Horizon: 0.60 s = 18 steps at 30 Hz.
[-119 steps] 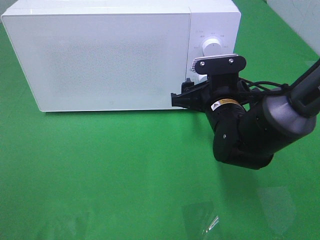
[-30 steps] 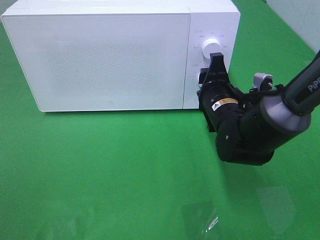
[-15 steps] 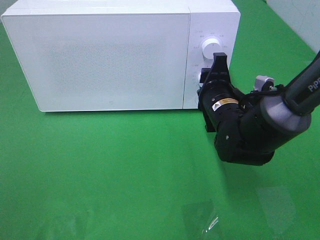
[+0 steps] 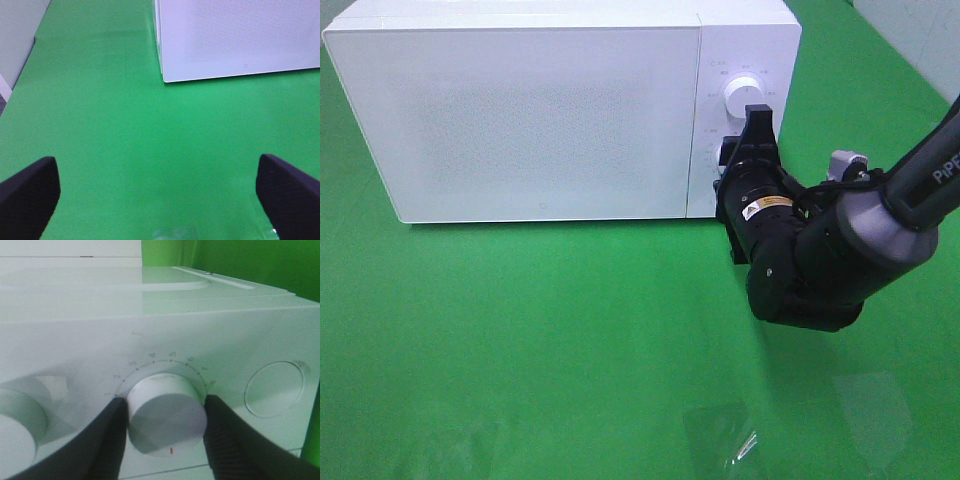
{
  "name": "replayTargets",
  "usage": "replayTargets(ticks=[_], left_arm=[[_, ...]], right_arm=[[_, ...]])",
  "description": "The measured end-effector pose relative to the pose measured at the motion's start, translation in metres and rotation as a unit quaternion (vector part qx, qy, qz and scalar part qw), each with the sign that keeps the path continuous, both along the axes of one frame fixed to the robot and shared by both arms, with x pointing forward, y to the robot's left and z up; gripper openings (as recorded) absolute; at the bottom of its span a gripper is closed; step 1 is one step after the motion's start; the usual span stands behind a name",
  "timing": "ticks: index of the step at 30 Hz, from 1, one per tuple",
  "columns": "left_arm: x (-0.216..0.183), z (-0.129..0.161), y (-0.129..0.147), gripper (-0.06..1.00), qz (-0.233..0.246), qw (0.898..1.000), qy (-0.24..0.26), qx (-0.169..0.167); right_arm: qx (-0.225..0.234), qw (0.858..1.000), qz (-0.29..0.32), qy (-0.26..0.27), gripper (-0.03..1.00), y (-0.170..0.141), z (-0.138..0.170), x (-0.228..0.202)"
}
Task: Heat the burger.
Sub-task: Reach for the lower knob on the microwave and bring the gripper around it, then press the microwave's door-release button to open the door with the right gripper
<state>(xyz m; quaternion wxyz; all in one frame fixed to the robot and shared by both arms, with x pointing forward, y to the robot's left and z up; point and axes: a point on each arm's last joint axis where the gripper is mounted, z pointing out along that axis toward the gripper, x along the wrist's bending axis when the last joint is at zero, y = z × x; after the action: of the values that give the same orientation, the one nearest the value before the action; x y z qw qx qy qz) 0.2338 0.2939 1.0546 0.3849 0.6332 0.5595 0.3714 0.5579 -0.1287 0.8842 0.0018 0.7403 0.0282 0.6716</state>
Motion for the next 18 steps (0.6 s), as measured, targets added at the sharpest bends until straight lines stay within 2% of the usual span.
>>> replayTargets(ticks=[1, 3, 9, 15, 16, 17, 18], left_arm=[[0.0, 0.0, 0.0, 0.99, 0.0, 1.0, 0.0, 0.0], [0.0, 0.0, 0.0, 0.99, 0.0, 1.0, 0.0, 0.0], [0.0, 0.0, 0.0, 0.99, 0.0, 1.0, 0.0, 0.0], [0.0, 0.0, 0.0, 0.99, 0.0, 1.0, 0.0, 0.0], [0.0, 0.0, 0.0, 0.99, 0.0, 1.0, 0.0, 0.0], [0.0, 0.0, 0.0, 0.99, 0.0, 1.0, 0.0, 0.0], [0.0, 0.0, 0.0, 0.99, 0.0, 1.0, 0.0, 0.0]], right_arm=[[0.0, 1.0, 0.0, 0.0, 0.48, 0.0, 0.0, 0.0], [-0.028, 1.0, 0.005, -0.002, 0.57, 0.002, 0.003, -0.001], [-0.072, 0.997, 0.008, -0.007, 0.68, -0.004, 0.01, -0.009], [-0.12, 0.992, 0.03, -0.004, 0.71, -0.012, 0.011, -0.023], [-0.151, 0.988, 0.044, -0.005, 0.71, -0.015, 0.014, -0.031], [-0.151, 0.988, 0.044, -0.005, 0.71, -0.015, 0.014, -0.031], [-0.184, 0.981, 0.054, -0.005, 0.71, -0.018, 0.019, -0.036]])
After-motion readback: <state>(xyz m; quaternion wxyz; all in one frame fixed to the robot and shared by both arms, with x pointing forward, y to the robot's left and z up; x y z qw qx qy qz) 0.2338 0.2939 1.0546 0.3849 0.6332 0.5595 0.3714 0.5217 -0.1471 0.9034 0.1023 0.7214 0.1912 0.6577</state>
